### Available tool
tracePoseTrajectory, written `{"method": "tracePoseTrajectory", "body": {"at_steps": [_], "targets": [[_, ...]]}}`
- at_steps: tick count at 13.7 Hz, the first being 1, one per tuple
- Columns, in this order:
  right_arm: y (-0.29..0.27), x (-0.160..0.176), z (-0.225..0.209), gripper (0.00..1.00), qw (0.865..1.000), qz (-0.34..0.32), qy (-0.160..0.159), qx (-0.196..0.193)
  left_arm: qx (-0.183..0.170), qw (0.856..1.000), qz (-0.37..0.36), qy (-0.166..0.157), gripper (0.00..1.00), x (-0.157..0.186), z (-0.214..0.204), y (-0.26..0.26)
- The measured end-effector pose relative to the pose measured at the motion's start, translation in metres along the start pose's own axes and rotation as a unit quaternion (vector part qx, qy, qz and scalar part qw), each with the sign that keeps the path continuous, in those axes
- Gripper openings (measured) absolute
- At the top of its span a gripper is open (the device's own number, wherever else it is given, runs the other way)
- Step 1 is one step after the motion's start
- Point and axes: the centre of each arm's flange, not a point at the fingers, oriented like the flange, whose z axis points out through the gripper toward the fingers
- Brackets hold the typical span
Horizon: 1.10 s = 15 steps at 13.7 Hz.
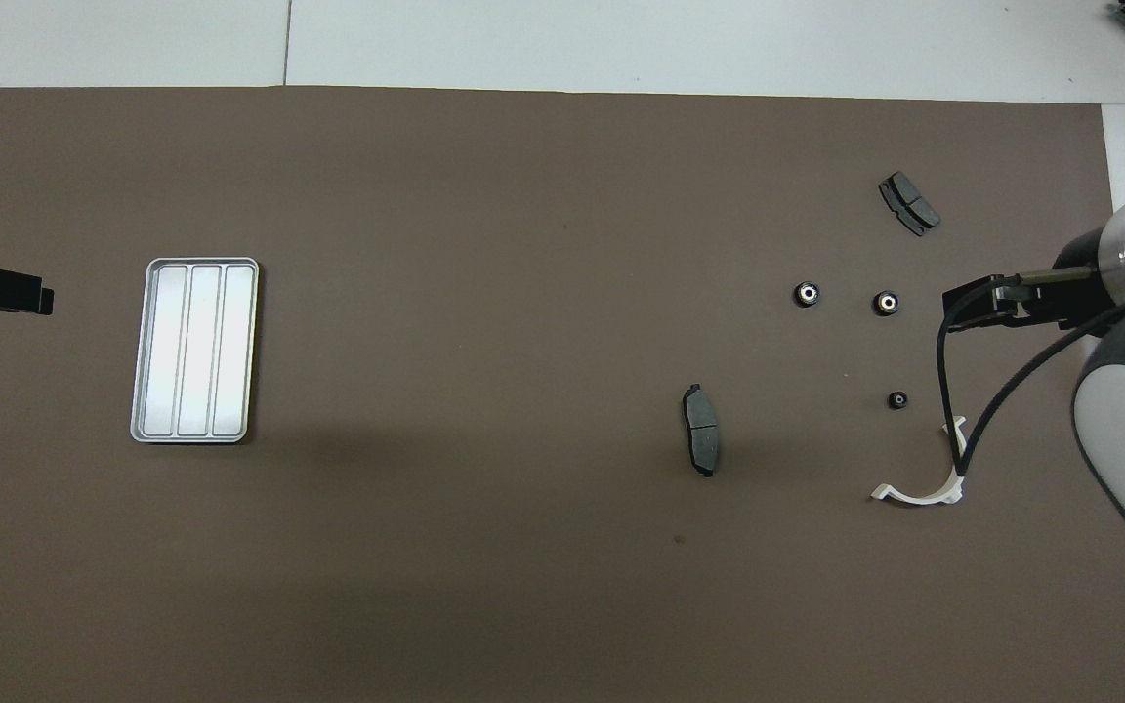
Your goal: Place bearing gear from tray to pile
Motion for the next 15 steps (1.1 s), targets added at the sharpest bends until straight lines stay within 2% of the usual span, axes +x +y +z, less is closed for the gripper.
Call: {"method": "tracePoseTrajectory", "body": {"at_steps": [15], "targets": [[-0.0016, -0.0025, 0.0045, 1.00, 1.000, 0.001, -0.006, 0.009, 0.000, 1.000, 0.000, 0.000, 1.00, 0.0000, 0.0000, 0.0000]]}}
